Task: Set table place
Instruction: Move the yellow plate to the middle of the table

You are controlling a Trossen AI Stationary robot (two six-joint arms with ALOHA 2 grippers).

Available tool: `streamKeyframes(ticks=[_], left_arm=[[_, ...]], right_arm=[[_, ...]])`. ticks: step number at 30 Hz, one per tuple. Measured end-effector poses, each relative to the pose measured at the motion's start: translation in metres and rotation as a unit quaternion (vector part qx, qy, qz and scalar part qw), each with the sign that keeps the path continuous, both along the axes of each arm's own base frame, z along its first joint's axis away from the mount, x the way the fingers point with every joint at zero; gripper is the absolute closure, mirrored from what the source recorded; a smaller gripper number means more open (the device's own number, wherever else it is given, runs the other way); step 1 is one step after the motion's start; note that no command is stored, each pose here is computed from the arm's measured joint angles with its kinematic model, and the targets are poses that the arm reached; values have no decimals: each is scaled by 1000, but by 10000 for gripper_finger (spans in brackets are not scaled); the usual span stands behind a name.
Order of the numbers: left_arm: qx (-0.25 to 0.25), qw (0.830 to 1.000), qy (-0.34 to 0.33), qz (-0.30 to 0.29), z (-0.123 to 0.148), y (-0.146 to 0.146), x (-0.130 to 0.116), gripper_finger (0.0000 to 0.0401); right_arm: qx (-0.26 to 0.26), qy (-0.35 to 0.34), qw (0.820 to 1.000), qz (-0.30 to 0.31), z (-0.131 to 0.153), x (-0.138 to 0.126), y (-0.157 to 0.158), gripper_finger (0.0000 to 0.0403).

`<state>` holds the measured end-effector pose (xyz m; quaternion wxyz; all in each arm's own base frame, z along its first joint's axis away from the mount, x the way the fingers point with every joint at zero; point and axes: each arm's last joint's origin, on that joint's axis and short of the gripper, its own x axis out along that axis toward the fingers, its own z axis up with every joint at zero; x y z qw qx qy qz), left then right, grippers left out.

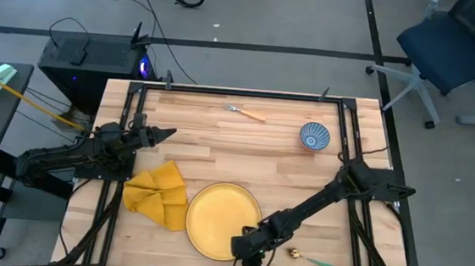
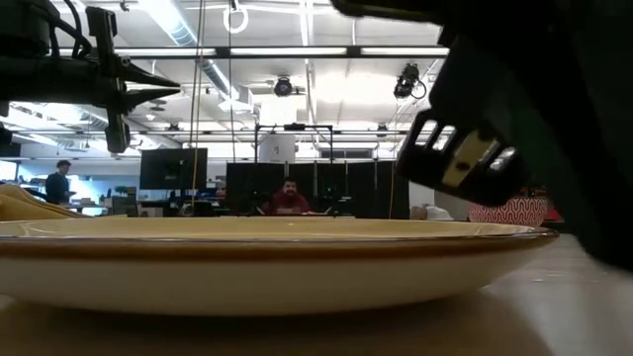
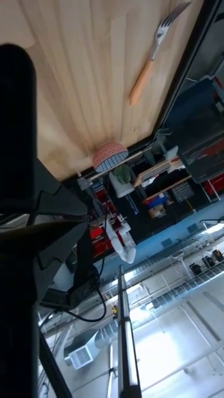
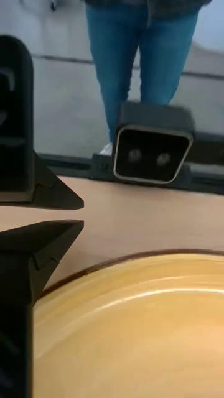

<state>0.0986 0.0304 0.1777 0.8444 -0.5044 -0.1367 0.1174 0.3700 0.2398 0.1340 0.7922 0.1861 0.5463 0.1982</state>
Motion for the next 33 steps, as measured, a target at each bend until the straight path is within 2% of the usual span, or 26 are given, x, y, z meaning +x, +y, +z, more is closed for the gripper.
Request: streamKeyframes(ticks=[4, 11, 21, 33], left_arm=[[2, 1000, 1, -16, 0, -1, 0, 378], [2, 1000, 2, -17, 0, -1, 0, 371], [2, 1000, 2, -18, 0, -1, 0, 379], [-7, 998, -1, -61, 0, -3, 1, 370]], right_arm=[[-36, 10, 999, -5, -6, 4, -2, 357], [-91, 3, 995, -33, 0, 6, -4, 359], [-100, 6, 992, -80, 2, 18, -22, 398], [-113, 34, 983, -139, 0, 34, -64, 390]])
